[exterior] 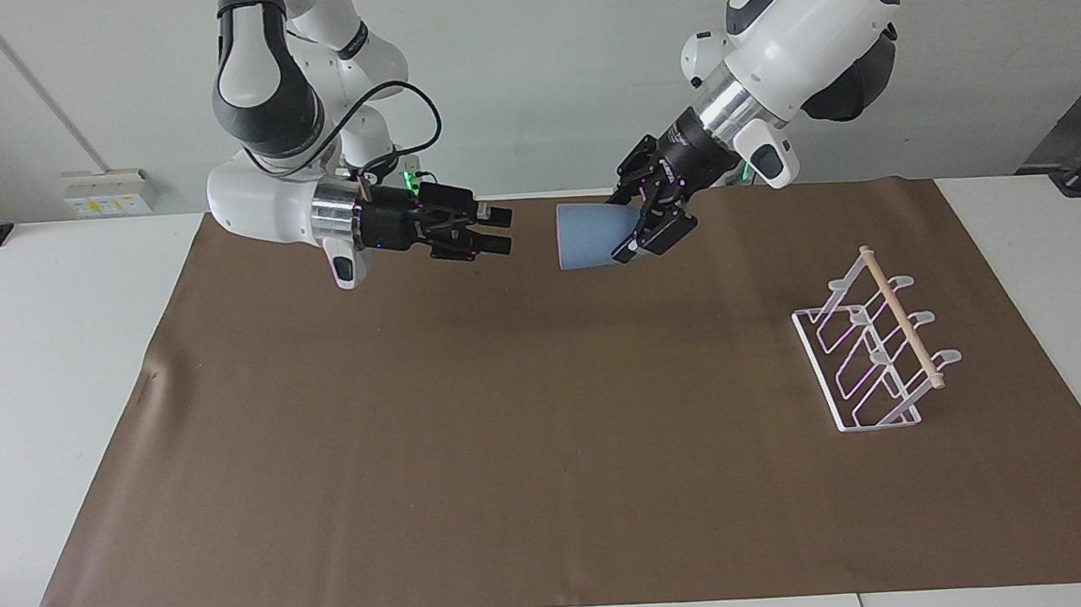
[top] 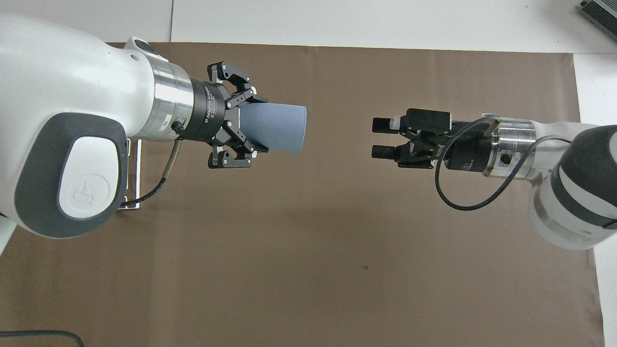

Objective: Hang cup on cup holder
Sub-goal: 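Carry the cup to the rack with the left gripper while the right gripper retracts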

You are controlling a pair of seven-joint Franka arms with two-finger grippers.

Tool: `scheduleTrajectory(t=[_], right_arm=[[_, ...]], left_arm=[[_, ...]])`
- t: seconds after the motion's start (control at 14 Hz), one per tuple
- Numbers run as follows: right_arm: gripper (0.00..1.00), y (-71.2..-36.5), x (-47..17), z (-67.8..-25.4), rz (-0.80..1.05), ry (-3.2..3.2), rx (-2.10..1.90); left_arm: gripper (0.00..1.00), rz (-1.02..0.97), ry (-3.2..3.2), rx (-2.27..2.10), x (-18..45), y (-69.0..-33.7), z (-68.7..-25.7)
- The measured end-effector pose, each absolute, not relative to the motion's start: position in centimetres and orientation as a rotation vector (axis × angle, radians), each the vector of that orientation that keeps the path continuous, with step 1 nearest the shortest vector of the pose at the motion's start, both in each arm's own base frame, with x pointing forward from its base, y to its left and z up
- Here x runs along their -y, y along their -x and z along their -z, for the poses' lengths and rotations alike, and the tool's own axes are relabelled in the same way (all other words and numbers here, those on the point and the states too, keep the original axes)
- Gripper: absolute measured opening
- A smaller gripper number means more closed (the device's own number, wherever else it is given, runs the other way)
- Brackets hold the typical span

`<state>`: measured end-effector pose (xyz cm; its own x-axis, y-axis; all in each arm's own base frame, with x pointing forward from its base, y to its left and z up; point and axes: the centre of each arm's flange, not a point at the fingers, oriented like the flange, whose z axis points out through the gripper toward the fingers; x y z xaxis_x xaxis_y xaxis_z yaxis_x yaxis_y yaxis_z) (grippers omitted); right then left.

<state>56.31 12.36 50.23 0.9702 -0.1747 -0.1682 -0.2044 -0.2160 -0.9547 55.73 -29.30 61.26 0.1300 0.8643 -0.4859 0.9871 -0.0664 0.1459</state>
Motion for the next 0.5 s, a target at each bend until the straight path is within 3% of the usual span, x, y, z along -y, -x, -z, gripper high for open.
scheduleTrajectory(t=[0.5], right_arm=[[1.0,-56.3,-8.2,-52.0,0.026,2.288,-0.167]], left_arm=[[0.78,0.028,-2.199,-1.8,24.1,-54.9,-56.3]])
